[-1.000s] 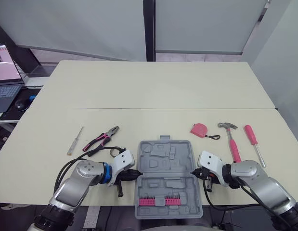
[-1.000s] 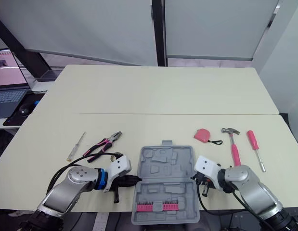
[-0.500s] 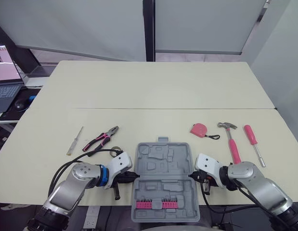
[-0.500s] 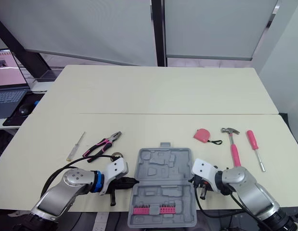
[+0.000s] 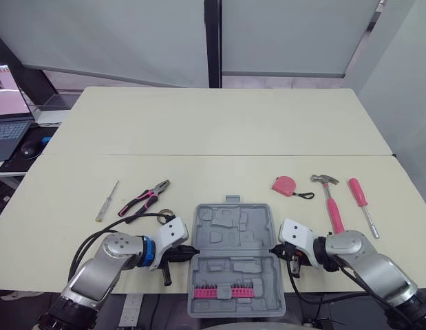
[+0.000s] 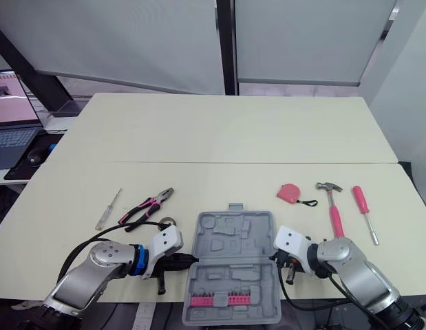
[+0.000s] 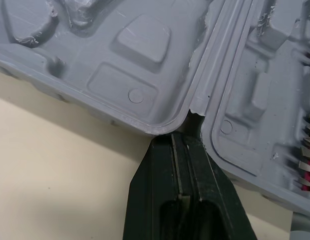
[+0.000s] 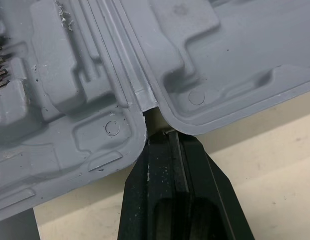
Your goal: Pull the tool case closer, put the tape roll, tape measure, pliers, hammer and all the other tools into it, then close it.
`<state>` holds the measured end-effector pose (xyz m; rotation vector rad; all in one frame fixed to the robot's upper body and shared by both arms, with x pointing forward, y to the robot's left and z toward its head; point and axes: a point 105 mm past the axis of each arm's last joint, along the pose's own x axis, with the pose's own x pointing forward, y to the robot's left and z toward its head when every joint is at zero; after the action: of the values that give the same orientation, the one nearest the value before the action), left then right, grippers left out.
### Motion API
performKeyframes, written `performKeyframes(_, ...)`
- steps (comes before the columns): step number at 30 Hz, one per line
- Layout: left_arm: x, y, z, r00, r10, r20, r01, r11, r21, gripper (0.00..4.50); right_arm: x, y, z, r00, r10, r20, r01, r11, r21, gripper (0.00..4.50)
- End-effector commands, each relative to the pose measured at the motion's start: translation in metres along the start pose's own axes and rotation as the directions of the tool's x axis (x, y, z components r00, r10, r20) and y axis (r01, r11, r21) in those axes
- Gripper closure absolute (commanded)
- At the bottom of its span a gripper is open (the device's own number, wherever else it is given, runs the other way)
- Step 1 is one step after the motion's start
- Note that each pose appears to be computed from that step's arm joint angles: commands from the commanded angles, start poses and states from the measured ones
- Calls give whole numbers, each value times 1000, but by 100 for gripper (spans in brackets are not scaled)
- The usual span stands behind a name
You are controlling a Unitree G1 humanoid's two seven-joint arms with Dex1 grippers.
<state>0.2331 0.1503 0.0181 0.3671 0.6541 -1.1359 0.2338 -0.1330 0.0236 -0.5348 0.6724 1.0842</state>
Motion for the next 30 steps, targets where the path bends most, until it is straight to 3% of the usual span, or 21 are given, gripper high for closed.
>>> performKeyframes(1,-9,6,-2,999,33,-6,-33,999,24,450,-15,-16,-4,997,-74,-5,74,997,9,448)
performKeyframes(7,-40,23,-1,994,103,34,-105,993,55,450,-39,-35,-15,989,-149,-21,150,989,17,448)
performKeyframes(12,-93,34,11,950,230,213,-237,971,7,450,-70,-50,-11,977,-207,54,208,978,-18,448)
performKeyframes(15,-133,49,-4,885,403,232,-399,915,-66,450,-95,-64,-11,963,-257,79,260,965,-32,448)
performKeyframes(19,-177,57,-37,787,591,178,-567,806,-169,450,-124,-82,-23,949,-311,42,313,948,-60,448)
performKeyframes(22,-202,57,-56,732,666,143,-633,743,-218,372,-145,-96,-35,936,-351,7,351,934,-63,450)
performKeyframes(30,-241,44,-96,663,748,37,-716,648,-261,120,-189,-125,-60,914,-398,-77,394,917,-56,245)
